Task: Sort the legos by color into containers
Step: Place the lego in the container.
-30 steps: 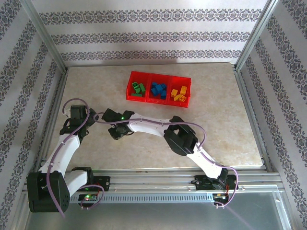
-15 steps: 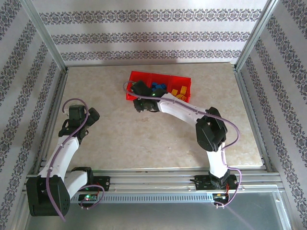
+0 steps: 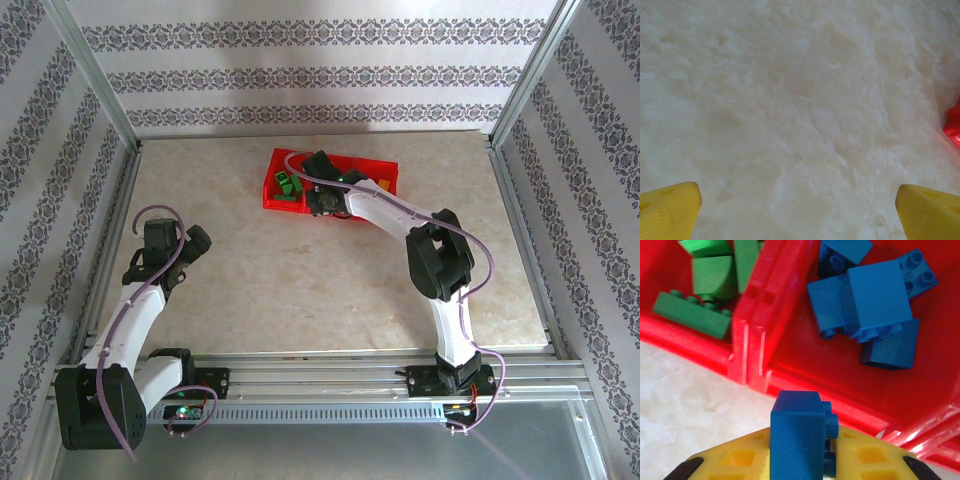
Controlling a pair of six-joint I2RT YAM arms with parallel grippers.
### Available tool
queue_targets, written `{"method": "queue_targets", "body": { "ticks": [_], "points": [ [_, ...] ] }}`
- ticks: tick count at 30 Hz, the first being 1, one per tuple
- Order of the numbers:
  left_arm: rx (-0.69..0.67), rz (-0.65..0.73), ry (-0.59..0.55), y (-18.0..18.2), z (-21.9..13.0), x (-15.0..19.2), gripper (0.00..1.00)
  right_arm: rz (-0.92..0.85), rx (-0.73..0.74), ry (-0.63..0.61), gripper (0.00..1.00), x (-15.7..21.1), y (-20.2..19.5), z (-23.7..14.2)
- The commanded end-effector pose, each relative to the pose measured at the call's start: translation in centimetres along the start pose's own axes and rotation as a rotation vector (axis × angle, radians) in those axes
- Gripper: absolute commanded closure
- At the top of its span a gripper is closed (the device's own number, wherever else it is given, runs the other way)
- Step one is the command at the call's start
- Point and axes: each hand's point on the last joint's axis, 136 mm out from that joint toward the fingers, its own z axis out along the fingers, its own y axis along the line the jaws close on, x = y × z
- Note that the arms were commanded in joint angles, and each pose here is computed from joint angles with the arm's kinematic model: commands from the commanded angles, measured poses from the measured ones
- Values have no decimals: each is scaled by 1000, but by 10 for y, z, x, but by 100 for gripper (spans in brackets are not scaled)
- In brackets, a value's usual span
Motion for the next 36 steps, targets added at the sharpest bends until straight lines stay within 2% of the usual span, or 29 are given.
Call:
{"method": "queue_targets", "body": {
  "ticks": [1, 24, 36],
  "points": [
    [23, 10, -24, -4, 0, -9, 0, 6, -4, 3, 72, -9, -5, 8],
    [27, 12, -11, -5, 6, -6, 0, 39, 18, 68, 69, -13, -29, 51],
    [28, 4, -7, -5, 8, -5, 0, 13, 4, 84, 68, 6, -20, 36]
  ]
}}
